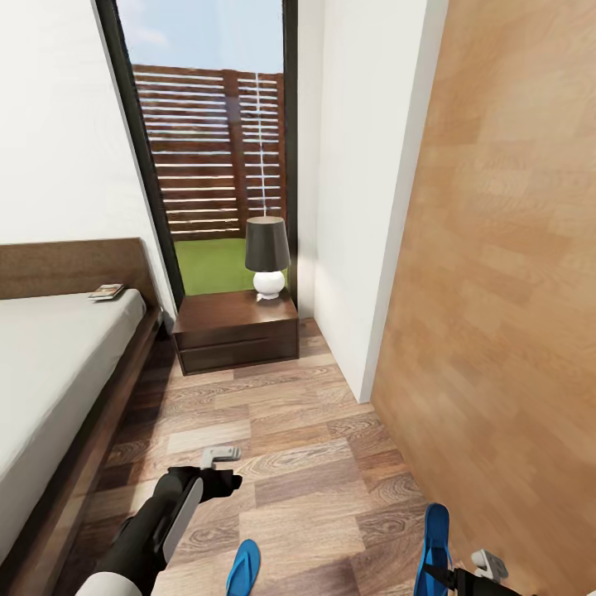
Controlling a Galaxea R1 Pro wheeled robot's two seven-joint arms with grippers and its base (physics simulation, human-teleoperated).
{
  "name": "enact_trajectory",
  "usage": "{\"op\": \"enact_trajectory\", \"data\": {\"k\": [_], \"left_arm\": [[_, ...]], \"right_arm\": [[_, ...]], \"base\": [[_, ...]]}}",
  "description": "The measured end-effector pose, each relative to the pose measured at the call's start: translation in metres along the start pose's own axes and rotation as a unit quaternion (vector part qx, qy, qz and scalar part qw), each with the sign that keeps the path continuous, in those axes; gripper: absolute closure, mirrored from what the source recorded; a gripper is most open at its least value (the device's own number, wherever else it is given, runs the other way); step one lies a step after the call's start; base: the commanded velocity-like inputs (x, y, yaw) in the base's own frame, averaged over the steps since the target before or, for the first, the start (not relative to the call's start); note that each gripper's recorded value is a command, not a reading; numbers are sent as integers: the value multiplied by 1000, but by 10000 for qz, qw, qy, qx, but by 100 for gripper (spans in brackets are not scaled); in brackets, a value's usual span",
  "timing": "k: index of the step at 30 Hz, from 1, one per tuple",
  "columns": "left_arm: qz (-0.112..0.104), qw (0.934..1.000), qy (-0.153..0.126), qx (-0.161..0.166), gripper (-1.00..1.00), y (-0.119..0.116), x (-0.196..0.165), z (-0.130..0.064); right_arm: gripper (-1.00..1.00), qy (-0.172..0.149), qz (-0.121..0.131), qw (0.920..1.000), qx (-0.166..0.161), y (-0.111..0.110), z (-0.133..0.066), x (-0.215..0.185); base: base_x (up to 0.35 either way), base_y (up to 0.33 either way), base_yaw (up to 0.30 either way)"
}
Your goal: In the bedroom, move the book from the bed onto either nightstand, and place the two sandals side by side next to the bed.
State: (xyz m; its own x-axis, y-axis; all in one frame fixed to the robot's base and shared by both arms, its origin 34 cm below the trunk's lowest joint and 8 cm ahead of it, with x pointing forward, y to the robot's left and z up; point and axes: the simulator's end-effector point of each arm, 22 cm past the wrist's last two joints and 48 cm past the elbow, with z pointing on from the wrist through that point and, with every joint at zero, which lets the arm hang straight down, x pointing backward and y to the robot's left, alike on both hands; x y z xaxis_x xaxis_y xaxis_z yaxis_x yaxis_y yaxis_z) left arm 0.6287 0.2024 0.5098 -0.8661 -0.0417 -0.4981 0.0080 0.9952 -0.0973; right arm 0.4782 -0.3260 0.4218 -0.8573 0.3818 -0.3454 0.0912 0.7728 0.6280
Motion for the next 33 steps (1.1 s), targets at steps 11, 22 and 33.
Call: {"op": "enact_trajectory", "data": {"k": [11, 22, 33], "left_arm": [[3, 10000, 45, 9, -100, -1, 0, -2], [6, 10000, 56, 10, -100, -4, -14, -20], [15, 10000, 55, 8, -100, -5, -23, -31]], "right_arm": [[100, 2, 13, 10000, -8, 2, -1, 0], [100, 5, 15, 10000, -7, 16, -15, -11], [100, 12, 12, 10000, -8, 25, -23, -17]], "base": [[0, 0, 0], [0, 0, 0], [0, 0, 0]]}}
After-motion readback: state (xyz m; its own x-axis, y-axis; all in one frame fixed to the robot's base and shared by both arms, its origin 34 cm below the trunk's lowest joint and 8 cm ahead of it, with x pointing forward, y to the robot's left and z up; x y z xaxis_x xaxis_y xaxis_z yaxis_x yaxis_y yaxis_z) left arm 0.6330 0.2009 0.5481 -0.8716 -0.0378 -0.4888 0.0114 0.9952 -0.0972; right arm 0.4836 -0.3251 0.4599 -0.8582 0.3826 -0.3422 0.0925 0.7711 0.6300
